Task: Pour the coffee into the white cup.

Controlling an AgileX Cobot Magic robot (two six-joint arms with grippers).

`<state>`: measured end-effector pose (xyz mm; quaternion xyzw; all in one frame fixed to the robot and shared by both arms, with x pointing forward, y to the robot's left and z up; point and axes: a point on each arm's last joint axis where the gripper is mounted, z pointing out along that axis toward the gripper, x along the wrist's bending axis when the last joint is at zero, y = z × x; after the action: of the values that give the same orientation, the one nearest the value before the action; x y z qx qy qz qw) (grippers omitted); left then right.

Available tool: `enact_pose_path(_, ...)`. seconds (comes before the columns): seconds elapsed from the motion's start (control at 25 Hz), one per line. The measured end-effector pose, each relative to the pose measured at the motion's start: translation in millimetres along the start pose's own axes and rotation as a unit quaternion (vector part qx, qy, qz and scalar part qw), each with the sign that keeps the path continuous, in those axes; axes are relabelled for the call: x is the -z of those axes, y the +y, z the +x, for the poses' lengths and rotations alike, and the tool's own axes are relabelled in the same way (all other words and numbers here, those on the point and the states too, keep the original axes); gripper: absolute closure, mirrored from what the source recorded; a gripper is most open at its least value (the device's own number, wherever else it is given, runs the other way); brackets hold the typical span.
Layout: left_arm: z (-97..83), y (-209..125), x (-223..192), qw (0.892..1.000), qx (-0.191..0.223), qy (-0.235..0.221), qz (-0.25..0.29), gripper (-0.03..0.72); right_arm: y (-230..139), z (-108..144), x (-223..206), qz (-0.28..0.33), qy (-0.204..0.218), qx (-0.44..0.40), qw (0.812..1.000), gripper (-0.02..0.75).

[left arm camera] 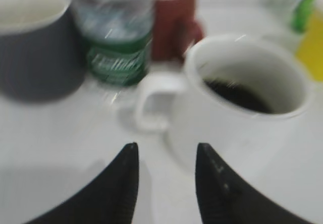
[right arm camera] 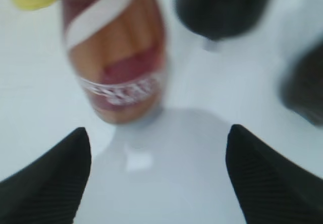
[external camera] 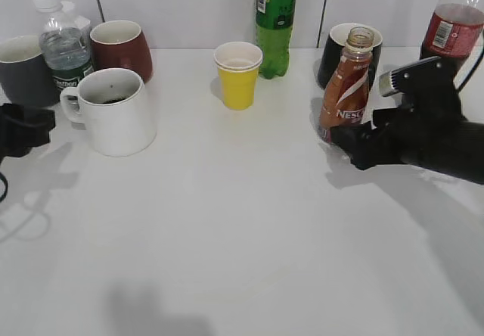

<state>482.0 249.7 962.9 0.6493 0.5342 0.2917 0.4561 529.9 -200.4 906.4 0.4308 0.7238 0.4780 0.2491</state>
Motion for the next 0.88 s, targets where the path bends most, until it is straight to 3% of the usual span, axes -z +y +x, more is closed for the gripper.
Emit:
enact_pose_path(0.24,3.5,10.9,10.6,0.991,0.053,0.064,0.108,0.396,15.5,-2.5,26.1,0.057,-0.043,-0.001,0.997,0.084)
enact_pose_path(0.52,-23.0,31.6,35.2,0.968,0.069,0.079,0.227,0.396,45.3,-6.6,65.9,0.100,-0.114,-0.052,0.987,0.122)
enact_pose_path(0.68,-41.6,51.9,56.2,0.965,0.070,0.060,0.246,0.396,71.8,-8.6,91.6,0.102,-0.155,-0.071,0.980,0.157)
enact_pose_path(0.88,-56.3,74.0,90.1,0.974,0.053,0.028,0.217,0.396,92.9,-4.4,130.2,0.111,-0.186,-0.102,0.971,0.162)
